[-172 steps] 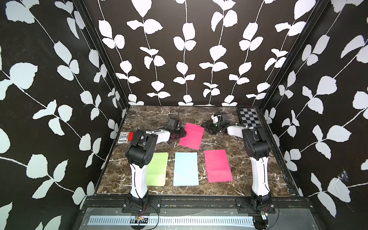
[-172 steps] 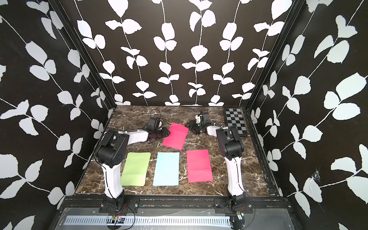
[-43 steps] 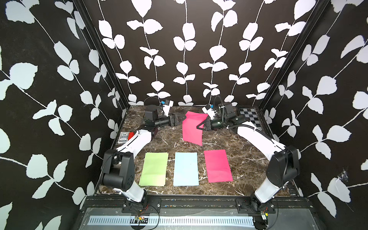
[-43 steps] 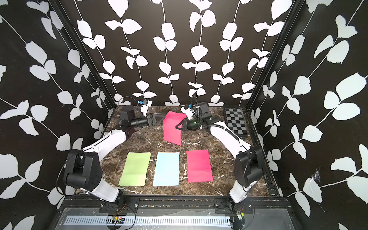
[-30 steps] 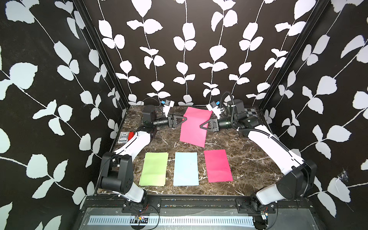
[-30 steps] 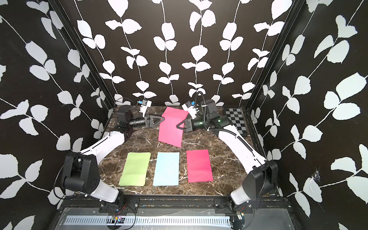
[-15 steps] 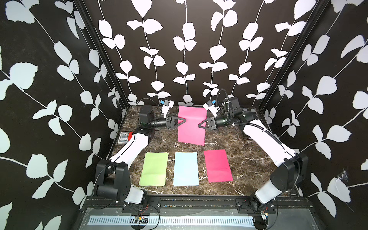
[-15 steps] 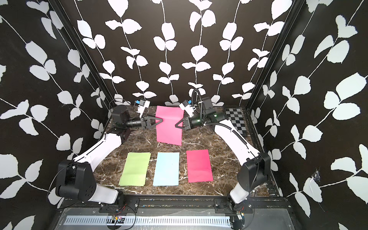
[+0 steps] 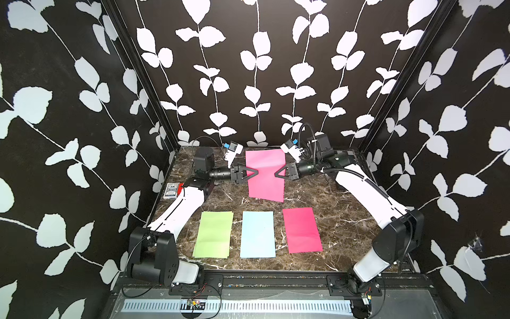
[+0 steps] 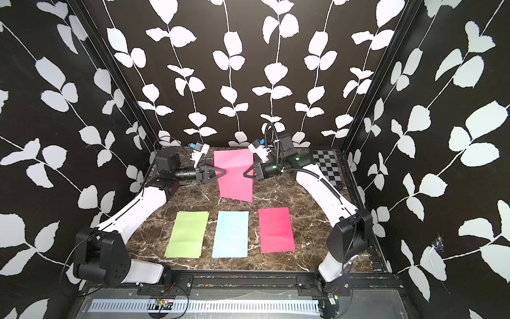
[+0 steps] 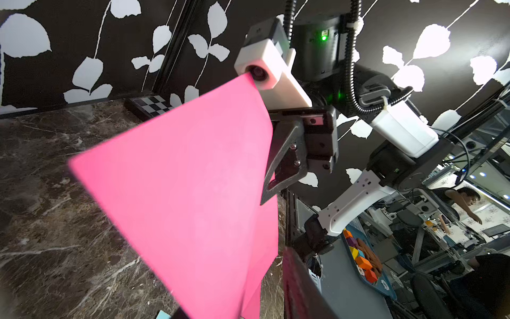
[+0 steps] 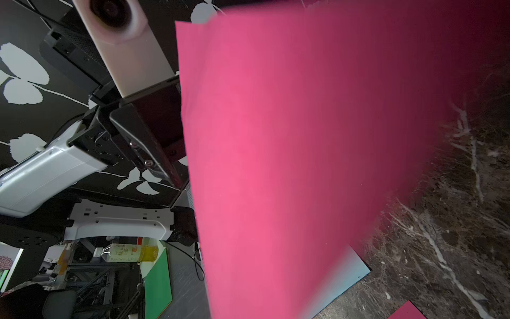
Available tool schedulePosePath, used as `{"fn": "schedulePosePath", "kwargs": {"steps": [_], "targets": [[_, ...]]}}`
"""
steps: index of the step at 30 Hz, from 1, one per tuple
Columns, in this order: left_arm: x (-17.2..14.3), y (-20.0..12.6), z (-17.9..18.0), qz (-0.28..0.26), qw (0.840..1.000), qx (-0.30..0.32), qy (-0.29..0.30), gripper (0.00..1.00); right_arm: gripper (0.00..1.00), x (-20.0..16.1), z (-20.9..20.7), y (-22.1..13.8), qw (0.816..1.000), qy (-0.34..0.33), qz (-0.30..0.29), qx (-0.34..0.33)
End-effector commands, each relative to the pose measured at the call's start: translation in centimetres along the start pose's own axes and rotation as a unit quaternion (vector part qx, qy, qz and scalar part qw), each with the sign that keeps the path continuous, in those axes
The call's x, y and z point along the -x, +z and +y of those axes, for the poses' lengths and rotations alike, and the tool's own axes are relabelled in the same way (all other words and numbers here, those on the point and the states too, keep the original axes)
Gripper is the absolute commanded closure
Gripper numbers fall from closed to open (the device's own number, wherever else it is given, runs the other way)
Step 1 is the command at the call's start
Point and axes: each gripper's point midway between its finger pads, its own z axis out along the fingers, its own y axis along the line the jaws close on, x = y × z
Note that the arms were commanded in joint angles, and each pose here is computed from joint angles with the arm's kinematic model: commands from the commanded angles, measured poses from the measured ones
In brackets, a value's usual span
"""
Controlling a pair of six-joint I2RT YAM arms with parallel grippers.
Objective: Sort the scattered colored papers by color
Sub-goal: Pick up the colored paper from the center of the board.
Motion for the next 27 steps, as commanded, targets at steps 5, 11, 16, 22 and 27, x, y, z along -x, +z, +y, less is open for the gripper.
{"fn": "schedulePosePath", "kwargs": {"steps": [5, 11, 16, 22, 27], "targets": [[-0.4, 0.2, -0.2, 0.006, 1.000, 0.000, 0.006, 0.74, 1.00, 2.0, 1.8, -1.0, 0.999, -0.039, -0.027, 0.014], [-0.7, 0.1, 0.0, 0.010, 1.000, 0.004, 0.005, 0.75, 1.00, 2.2, 2.2, -1.2, 0.999, -0.042, -0.032, 0.016], [-1.0, 0.2, 0.5, 0.013, 1.000, 0.010, 0.002, 0.75, 1.00, 2.2, 2.4, -1.4, 0.998, -0.042, -0.032, 0.016], [-1.2, 0.3, 1.0, 0.016, 1.000, 0.014, -0.002, 0.82, 1.00, 1.7, 2.2, -1.5, 0.999, -0.038, -0.031, 0.014], [-1.3, 0.4, 1.2, 0.016, 1.000, 0.013, -0.004, 0.80, 1.00, 1.8, 3.1, -2.2, 0.998, -0.045, -0.041, 0.018]]}}
